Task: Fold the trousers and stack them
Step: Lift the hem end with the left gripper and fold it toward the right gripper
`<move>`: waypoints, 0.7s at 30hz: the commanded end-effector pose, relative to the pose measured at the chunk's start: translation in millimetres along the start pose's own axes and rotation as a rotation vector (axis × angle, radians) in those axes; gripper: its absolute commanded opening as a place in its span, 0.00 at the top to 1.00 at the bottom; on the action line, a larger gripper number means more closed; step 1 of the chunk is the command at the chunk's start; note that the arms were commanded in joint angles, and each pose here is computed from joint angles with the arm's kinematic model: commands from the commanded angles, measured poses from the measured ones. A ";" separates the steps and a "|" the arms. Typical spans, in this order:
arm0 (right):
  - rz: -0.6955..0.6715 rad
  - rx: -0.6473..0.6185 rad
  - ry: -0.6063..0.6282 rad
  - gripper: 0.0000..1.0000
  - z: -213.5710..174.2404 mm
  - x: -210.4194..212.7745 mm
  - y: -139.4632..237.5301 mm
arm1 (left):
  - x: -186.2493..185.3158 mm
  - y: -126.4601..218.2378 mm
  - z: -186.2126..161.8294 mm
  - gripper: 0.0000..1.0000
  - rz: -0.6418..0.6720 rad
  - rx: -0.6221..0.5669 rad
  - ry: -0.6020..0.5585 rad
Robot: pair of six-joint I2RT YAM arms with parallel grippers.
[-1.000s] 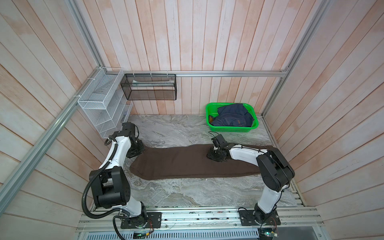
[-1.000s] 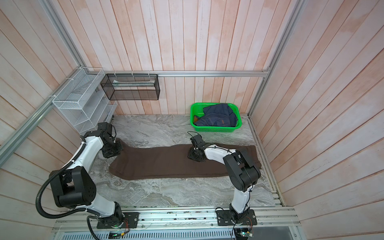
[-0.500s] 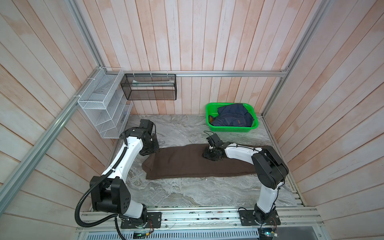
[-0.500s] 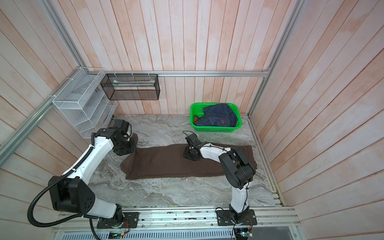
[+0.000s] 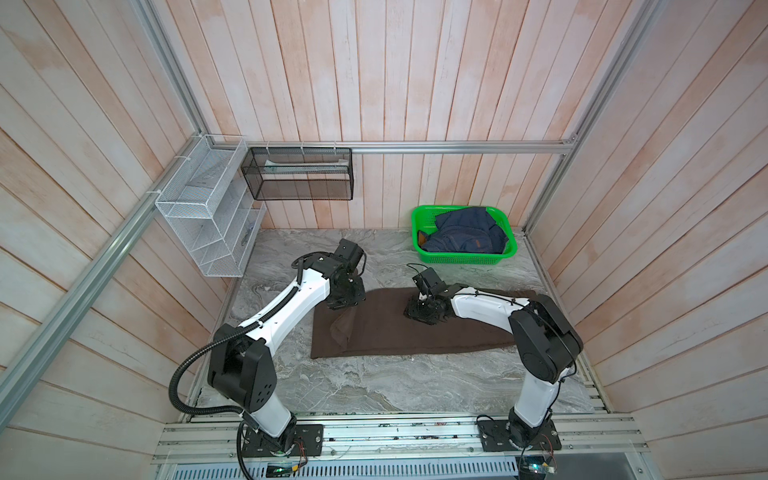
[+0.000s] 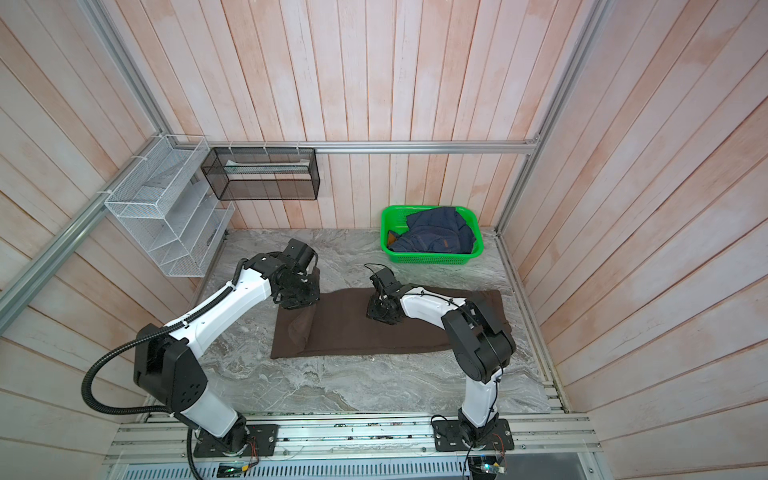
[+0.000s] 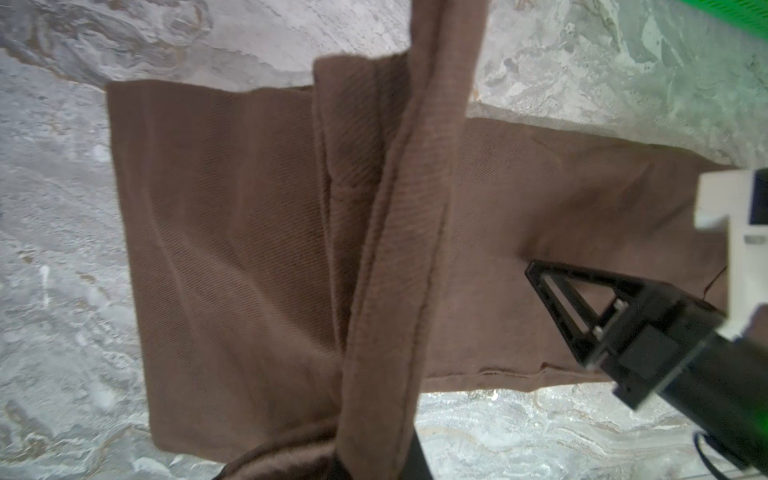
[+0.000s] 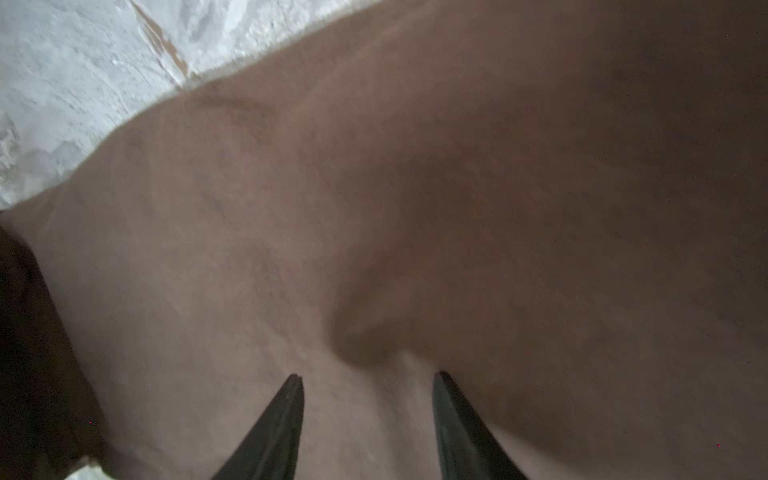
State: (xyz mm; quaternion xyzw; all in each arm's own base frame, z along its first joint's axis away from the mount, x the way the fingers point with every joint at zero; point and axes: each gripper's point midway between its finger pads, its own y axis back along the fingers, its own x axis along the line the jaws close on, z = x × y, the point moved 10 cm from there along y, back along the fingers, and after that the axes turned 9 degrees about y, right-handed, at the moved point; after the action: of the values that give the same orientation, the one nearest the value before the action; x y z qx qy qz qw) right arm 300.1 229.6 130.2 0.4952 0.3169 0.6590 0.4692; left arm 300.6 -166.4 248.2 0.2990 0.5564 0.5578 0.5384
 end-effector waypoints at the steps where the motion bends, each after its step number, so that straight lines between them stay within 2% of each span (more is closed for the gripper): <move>1: -0.072 -0.024 -0.031 0.47 -0.9 -19.6 24.4 | -26.1 0.4 3.4 1.00 -0.057 -0.037 0.017; 6: -0.130 -0.064 -0.084 0.47 1.9 -52.2 44.3 | -55.8 -8.5 -4.9 1.00 -0.075 -0.021 -0.020; 13: -0.191 -0.052 -0.153 0.52 -1.7 -101.0 45.3 | -88.7 -9.1 -10.0 1.00 -0.116 -0.023 -0.046; 21: -0.188 -0.047 -0.166 0.54 -1.7 -109.3 43.6 | -109.2 -43.4 -13.2 1.00 -0.121 0.022 -0.046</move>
State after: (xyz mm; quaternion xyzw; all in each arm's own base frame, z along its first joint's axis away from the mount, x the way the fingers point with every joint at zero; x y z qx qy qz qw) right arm 294.3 113.4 129.0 0.5085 0.2996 0.5738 0.5678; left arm 319.0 -271.0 241.0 0.2937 0.5564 0.5170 0.5804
